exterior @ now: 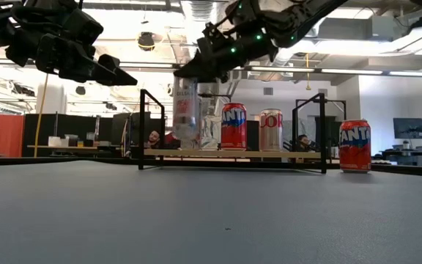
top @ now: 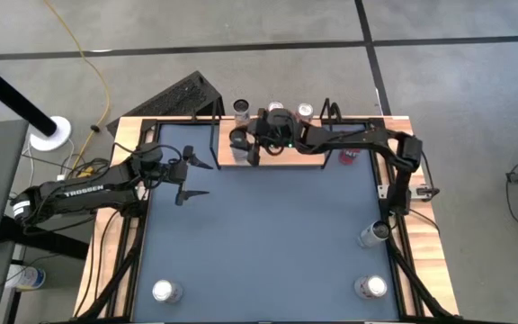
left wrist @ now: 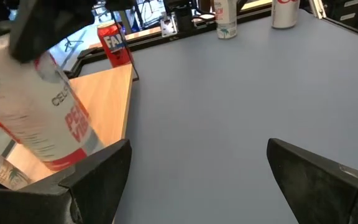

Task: Place canned beverage on shelf
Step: Put the bottom black soda can on the shelf aligned with the other black soda can

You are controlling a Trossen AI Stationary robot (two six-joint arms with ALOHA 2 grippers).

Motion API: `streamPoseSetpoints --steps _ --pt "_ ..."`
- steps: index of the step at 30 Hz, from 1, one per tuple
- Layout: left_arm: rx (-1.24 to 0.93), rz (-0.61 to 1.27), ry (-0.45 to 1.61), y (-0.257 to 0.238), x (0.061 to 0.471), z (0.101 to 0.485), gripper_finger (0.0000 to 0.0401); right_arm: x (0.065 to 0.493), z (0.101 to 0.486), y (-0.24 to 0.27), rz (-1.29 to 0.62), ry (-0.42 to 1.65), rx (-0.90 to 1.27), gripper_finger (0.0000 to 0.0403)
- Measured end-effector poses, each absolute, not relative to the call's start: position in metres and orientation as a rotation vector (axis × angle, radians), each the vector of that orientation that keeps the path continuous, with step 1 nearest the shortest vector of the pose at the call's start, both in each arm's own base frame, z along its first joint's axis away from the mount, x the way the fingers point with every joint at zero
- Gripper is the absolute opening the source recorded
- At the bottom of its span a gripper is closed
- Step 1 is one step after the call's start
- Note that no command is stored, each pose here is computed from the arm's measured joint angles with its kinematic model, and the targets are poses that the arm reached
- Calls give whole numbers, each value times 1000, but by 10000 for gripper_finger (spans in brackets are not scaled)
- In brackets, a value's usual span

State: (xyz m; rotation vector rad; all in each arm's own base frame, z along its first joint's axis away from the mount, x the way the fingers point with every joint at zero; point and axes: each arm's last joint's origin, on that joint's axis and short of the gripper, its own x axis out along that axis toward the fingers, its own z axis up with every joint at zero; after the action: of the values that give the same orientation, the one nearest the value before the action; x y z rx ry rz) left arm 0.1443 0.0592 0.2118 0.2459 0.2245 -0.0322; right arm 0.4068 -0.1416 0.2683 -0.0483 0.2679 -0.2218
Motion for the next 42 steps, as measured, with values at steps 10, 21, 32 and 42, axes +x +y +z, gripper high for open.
streamPoseSetpoints --steps 10,21,32,42 --pt "256 -26 226 59 144 212 364 405 261 -159 -257 259 -34 207" --pt "251 -31 240 60 146 210 364 410 254 -165 -267 251 -28 208" --pt "244 -32 258 61 148 207 364 409 248 -167 -271 288 -15 236" --pt "243 -32 256 61 148 207 364 409 247 -167 -270 294 -30 268"
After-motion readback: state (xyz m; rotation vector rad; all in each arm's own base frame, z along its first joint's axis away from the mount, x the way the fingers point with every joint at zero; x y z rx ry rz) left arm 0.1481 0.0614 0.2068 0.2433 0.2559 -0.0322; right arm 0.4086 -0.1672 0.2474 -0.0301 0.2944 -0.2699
